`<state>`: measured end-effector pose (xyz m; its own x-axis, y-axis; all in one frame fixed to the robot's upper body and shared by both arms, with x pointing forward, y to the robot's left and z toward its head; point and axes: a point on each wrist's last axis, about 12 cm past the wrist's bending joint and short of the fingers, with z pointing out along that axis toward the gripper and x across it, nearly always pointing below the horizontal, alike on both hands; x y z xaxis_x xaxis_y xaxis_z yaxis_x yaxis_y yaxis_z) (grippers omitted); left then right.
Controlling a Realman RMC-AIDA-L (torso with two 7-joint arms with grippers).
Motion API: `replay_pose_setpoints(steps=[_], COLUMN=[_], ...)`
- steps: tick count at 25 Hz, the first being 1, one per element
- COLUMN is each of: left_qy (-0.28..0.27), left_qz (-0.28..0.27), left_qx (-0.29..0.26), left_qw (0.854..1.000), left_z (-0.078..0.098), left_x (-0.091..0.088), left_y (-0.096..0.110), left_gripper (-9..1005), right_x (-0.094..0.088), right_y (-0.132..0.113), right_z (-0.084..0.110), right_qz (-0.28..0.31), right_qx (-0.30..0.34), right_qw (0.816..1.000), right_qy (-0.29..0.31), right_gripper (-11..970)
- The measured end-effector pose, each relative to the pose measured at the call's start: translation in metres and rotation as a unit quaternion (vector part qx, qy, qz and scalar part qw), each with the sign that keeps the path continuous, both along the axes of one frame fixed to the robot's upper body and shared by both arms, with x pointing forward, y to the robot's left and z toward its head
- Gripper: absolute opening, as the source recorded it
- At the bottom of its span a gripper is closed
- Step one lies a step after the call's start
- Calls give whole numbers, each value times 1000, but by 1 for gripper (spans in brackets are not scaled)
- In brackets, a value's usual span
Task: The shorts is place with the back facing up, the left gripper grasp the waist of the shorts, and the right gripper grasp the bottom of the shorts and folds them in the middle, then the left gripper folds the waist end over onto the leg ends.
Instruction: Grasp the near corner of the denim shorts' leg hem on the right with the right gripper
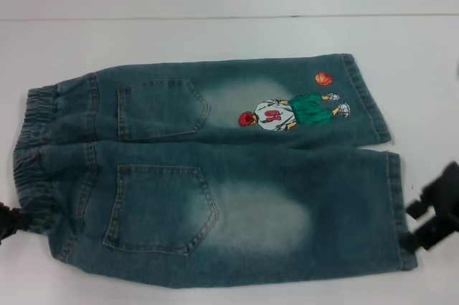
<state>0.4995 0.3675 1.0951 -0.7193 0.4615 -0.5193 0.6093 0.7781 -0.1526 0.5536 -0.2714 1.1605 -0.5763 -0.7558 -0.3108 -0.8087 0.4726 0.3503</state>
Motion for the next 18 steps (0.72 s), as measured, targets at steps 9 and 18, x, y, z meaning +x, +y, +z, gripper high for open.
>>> replay_pose_setpoints(steps=[9, 18], left_qy=[0, 0], left_qz=[7, 4], left_qx=[4, 5], left_qw=[1000, 1000], left_z=[-4, -6], left_x=[-1, 1], left_y=[3, 3], left_gripper=[72, 80], right_x=[-6, -10], right_y=[12, 12], right_z=[-19, -27], right_qz=[-3, -14], right_qx=[-87, -100], right_qw=[992, 989], right_qy=[87, 108], right_gripper=[778, 803])
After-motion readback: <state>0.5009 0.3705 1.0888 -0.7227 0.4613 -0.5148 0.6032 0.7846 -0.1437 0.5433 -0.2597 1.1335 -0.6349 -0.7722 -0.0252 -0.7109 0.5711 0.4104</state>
